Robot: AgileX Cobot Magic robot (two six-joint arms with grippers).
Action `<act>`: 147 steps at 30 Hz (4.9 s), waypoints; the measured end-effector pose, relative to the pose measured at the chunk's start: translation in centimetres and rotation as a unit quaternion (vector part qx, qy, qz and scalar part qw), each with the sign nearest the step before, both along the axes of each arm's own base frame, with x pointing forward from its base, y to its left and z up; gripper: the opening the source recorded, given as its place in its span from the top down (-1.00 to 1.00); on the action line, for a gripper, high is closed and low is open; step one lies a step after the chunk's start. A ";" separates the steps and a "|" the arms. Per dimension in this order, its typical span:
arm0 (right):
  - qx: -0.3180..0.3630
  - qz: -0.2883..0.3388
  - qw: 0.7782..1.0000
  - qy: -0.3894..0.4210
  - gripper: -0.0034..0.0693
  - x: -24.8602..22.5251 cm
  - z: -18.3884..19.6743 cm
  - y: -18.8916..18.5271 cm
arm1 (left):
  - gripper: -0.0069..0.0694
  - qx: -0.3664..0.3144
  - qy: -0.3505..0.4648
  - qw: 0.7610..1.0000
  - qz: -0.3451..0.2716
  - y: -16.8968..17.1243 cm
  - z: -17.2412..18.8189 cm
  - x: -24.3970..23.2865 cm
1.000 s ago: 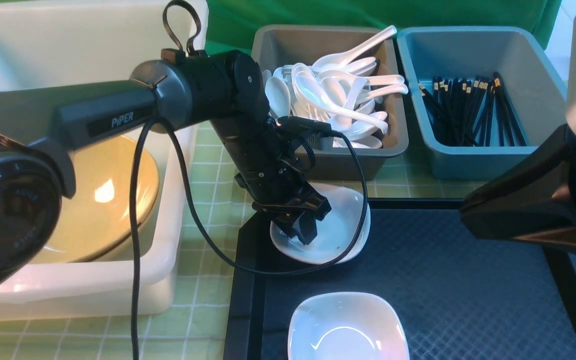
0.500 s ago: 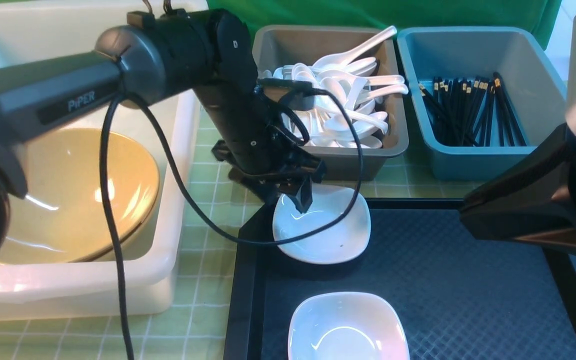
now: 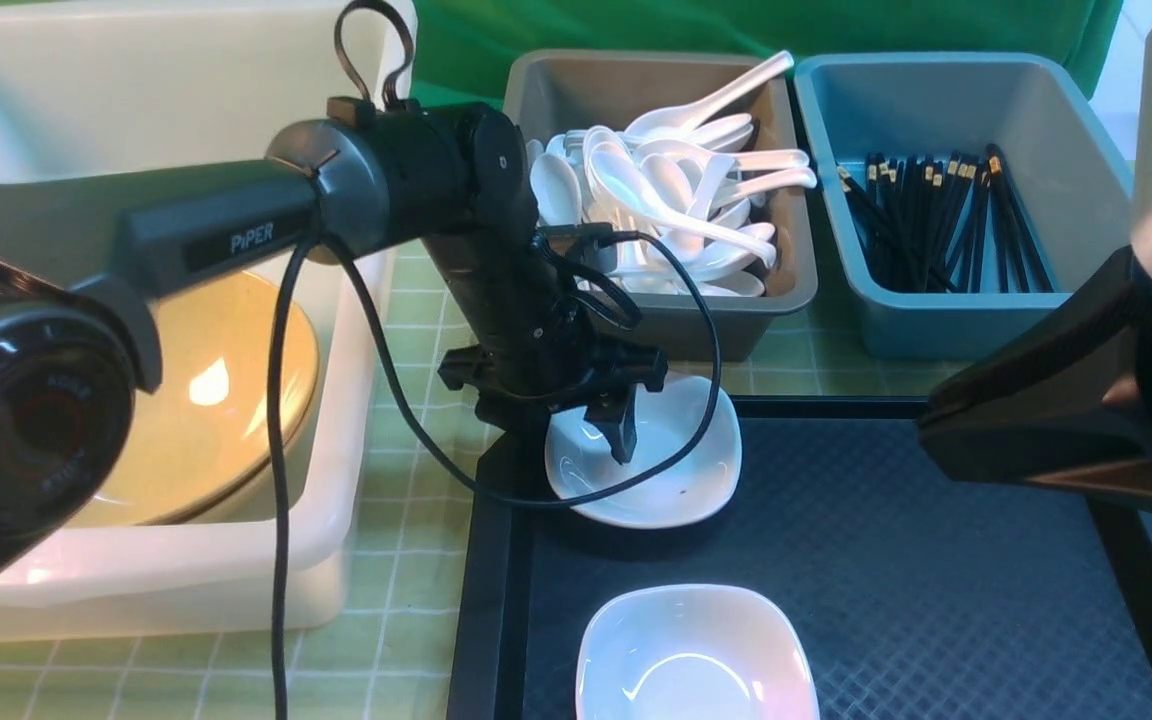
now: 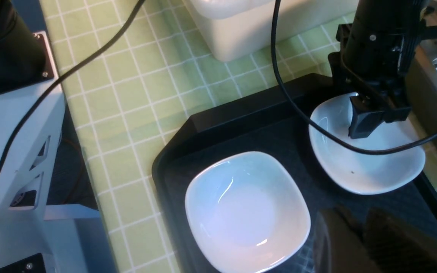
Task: On green table put chopsticks spoon bowls plates into blue grey white boxes.
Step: 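Grasp the small white bowl on the black tray by its rim with the left gripper, then place the white bowl into the white bin with the other dishes with the left gripper, then grasp the small white bowl on the black tray by its rim with the left gripper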
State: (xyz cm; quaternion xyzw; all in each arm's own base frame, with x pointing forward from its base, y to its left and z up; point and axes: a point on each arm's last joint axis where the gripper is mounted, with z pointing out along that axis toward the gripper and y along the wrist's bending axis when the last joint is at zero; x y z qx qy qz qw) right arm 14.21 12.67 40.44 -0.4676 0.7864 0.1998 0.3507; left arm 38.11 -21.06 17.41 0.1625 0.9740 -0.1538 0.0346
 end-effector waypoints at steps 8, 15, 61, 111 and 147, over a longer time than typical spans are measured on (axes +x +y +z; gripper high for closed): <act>-0.001 0.001 1.000 -0.001 0.56 0.0 0.0 0.0 | 0.71 -0.010 -0.006 0.999 -0.043 -0.2 0.1 -0.1; -0.001 0.002 1.000 -0.001 0.55 0.0 0.0 0.0 | 0.78 -0.043 -0.014 0.994 -0.098 -0.3 3.6 -1.4; 0.153 0.195 0.969 -0.016 0.44 8.5 1.4 11.7 | 0.78 0.008 -0.082 0.828 0.555 43.1 12.2 -16.5; 0.046 0.082 0.996 0.002 0.27 5.7 3.6 3.7 | -0.41 -0.073 -0.125 0.987 0.067 14.9 17.7 -11.6; 0.036 0.079 0.996 0.004 0.23 -1.1 3.7 -0.5 | 0.77 -0.042 0.070 0.958 -0.273 -2.1 -0.1 -6.8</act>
